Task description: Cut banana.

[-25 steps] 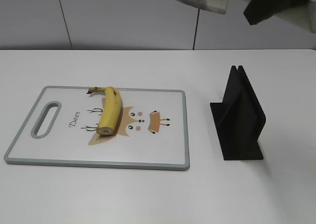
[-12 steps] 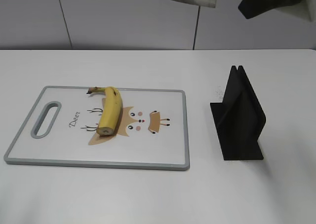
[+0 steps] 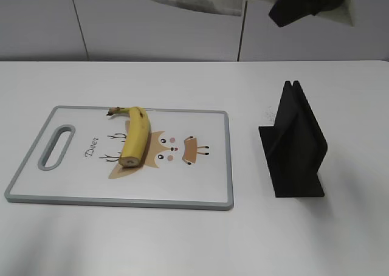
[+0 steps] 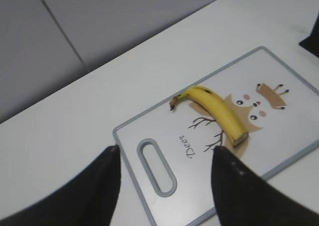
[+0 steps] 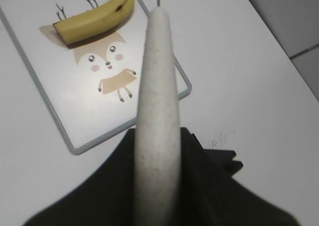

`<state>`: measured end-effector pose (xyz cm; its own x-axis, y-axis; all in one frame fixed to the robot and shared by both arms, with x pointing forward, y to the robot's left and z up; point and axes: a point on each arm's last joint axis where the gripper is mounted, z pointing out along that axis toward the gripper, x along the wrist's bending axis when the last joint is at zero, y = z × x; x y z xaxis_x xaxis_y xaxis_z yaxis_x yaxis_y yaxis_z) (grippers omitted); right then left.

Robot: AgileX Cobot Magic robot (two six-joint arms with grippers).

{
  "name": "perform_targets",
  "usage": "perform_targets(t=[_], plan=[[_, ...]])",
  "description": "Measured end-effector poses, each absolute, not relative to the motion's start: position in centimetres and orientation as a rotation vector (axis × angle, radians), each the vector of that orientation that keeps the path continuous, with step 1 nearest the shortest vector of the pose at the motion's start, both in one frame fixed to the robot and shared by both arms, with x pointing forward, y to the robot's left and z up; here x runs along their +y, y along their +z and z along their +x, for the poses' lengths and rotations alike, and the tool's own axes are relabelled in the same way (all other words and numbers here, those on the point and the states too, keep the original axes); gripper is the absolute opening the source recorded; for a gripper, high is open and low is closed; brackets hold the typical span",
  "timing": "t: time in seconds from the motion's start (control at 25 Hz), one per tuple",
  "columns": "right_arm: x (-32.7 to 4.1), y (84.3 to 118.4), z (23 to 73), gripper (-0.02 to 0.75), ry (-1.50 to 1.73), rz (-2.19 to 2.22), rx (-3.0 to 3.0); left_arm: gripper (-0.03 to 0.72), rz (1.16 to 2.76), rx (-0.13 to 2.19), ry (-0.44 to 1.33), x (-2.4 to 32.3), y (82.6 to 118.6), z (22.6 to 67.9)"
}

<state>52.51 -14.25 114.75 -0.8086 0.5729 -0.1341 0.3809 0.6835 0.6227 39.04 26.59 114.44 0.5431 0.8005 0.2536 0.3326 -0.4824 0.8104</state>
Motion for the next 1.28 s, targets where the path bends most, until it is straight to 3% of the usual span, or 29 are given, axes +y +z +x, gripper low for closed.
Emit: perform_targets(t=[0.64, 1.28], plan=[[-11.7, 110.9, 55.4, 0.173, 0.846, 0.365, 2.749, 0.553, 2.349, 0.417, 0.607, 24.7, 117.1, 46.6], [-9.3, 110.2, 58.0, 0.173, 0.888, 0.044, 2.892, 0.535, 2.426, 0.271, 0.468, 24.1, 116.0, 51.3]])
